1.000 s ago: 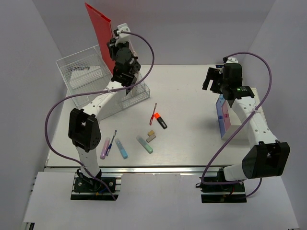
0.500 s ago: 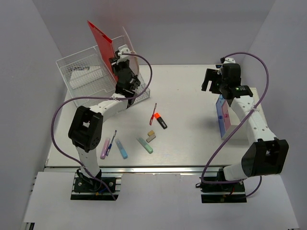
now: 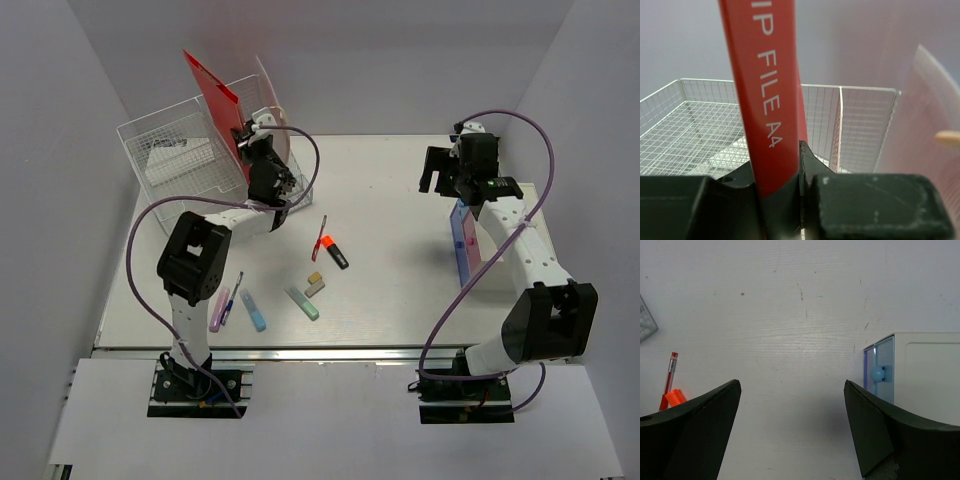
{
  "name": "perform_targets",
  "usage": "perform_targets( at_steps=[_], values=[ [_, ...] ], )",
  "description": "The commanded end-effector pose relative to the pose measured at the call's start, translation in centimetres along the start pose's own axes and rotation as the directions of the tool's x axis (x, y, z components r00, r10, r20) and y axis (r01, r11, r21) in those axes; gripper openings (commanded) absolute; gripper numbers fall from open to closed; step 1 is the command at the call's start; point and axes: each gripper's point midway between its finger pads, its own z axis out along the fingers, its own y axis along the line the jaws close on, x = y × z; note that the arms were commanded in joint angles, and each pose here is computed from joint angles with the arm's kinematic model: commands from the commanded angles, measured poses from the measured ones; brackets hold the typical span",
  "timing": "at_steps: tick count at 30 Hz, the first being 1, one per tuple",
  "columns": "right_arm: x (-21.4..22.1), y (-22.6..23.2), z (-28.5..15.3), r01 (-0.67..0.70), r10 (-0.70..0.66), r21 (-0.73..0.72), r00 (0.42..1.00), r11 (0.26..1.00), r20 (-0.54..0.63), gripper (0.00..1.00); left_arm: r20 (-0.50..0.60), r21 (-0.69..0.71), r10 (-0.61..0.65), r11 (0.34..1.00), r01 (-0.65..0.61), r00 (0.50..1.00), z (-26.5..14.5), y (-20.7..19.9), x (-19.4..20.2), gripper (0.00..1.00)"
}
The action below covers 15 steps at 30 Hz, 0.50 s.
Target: Organize the desk
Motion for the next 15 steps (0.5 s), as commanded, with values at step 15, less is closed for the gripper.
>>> perform_targets(
  at_steps=[15],
  values=[
    [-1.0,0.3,0.7,0.041,-0.040,-0.026,0.999,0.999,0.027,0.89,0.135,-0.029,-0.087,0.995,0.091,0.987,1.5,-0.2,-1.0,0.00]
  ],
)
